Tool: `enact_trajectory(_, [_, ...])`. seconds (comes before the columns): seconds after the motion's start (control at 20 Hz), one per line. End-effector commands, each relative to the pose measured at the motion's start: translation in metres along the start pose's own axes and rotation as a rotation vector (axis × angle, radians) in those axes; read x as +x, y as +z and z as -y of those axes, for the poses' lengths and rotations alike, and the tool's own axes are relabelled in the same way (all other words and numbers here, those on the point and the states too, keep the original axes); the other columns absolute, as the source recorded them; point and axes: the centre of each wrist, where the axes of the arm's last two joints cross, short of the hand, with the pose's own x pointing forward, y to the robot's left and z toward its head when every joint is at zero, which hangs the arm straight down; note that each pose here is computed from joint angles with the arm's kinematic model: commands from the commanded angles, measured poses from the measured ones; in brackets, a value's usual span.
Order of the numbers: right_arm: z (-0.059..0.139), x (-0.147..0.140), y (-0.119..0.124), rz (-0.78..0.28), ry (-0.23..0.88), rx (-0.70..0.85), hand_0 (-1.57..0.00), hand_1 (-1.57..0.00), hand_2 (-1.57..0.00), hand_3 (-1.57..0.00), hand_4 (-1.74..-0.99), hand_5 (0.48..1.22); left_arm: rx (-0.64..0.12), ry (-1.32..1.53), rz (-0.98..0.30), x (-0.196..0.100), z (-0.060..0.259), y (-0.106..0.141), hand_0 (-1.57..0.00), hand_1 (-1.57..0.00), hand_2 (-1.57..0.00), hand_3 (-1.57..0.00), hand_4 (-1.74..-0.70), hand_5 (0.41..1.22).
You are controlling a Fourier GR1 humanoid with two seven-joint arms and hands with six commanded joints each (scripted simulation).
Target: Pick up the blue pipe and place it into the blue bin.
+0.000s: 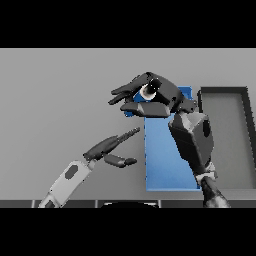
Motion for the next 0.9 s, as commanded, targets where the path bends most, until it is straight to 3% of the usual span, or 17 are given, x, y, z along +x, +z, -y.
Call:
enact_trajectory(0.0, [0.013, 0.0, 0.0, -0.01, 0.019, -0.053, -1.57, -1.57, -1.57, -1.57, -1.497, 1.221, -0.001, -0.002, 0.003, 0.0, 0.0, 0.0, 0.0, 0.0, 0.0, 0.0, -0.86, 0.484])
enact_trajectory(0.15, [0.043, 0.002, 0.002, -0.071, 0.079, -0.21, -1.57, -1.57, -1.57, -1.57, -1.498, 1.221, -0.003, -0.003, 0.007, 0.002, 0.005, 0.003, 0.0, 0.0, 0.0, 0.0, -0.84, 0.481])
enact_trajectory(0.4, [0.098, -0.03, 0.053, -0.249, 0.03, -0.456, -1.57, -1.57, -1.57, -1.57, -1.499, 1.221, 0.033, -0.021, -0.017, 0.001, -0.002, 0.006, 0.0, 0.0, 0.0, 0.0, -0.83, 0.465])
enact_trajectory(0.6, [0.109, -0.066, 0.092, -0.383, -0.023, -0.585, -1.57, -1.57, -1.57, -1.57, -1.499, 1.221, 0.025, -0.024, 0.001, 0.003, 0.0, 0.008, 0.0, 0.0, 0.0, 0.0, -0.83, 0.462])
enact_trajectory(0.85, [0.097, -0.117, 0.14, -0.587, -0.103, -0.751, -1.57, -1.57, -1.57, -1.57, -1.499, 1.221, 0.025, -0.032, -0.009, 0.005, -0.004, 0.008, 0.0, 0.0, 0.0, 0.0, -0.83, 0.469])
